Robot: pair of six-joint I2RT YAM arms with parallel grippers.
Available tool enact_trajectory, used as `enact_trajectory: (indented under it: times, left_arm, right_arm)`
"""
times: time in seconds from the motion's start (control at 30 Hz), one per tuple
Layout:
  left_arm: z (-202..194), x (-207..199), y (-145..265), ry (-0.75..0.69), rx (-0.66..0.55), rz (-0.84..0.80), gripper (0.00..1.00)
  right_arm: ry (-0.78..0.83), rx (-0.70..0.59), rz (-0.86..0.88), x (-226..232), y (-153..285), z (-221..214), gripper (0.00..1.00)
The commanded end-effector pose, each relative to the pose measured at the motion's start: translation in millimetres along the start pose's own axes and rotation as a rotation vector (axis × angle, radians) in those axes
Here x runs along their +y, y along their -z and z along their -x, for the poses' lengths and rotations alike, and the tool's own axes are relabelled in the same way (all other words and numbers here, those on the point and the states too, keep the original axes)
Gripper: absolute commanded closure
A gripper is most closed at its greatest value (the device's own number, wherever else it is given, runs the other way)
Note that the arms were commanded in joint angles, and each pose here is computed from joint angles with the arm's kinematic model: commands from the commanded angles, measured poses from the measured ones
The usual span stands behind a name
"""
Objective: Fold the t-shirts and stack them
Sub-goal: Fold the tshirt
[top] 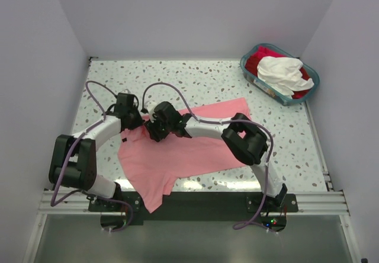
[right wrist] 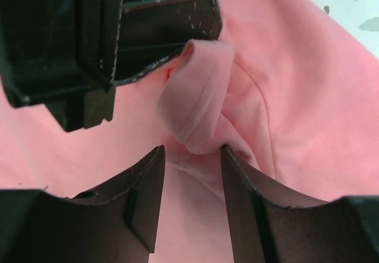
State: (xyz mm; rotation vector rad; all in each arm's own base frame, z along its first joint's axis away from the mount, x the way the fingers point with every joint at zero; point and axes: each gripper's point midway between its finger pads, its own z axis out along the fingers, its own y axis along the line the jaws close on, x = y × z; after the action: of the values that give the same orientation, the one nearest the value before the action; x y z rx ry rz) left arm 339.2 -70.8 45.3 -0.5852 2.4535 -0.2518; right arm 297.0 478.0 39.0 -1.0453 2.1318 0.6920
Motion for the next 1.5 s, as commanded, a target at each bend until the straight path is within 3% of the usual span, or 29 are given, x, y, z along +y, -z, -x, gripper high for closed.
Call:
enact_trajectory:
  times: [0.0,0.4,0.67,0.83,1.47]
  left_arm:
    - [30,-13,-1,-0.016,-0.084,-0.03,1.0]
    - [22,-6,-13,-0.02,-0.049,-0.007,1.0]
    - [25,-7,-7,-0.019,-0.054,-0.014,1.0]
    - [31,-9,8,-0.02,-0.073,-0.018,1.0]
    - [-8,13,44,-0.053,0.011,-0.012,1.0]
  right_arm:
    - [0.044,-0.045,0.043,12,-1,21,0.53]
    - [0.049,0.009,0.034,14,-11,-1,0.55]
    - [0.054,-0.013,0.021,14,0,9,0.88]
    - [0.075,-0.033,0.024,17,13,21,0.99]
    - [0.253,0.048,0.091,17,46,11,1.0]
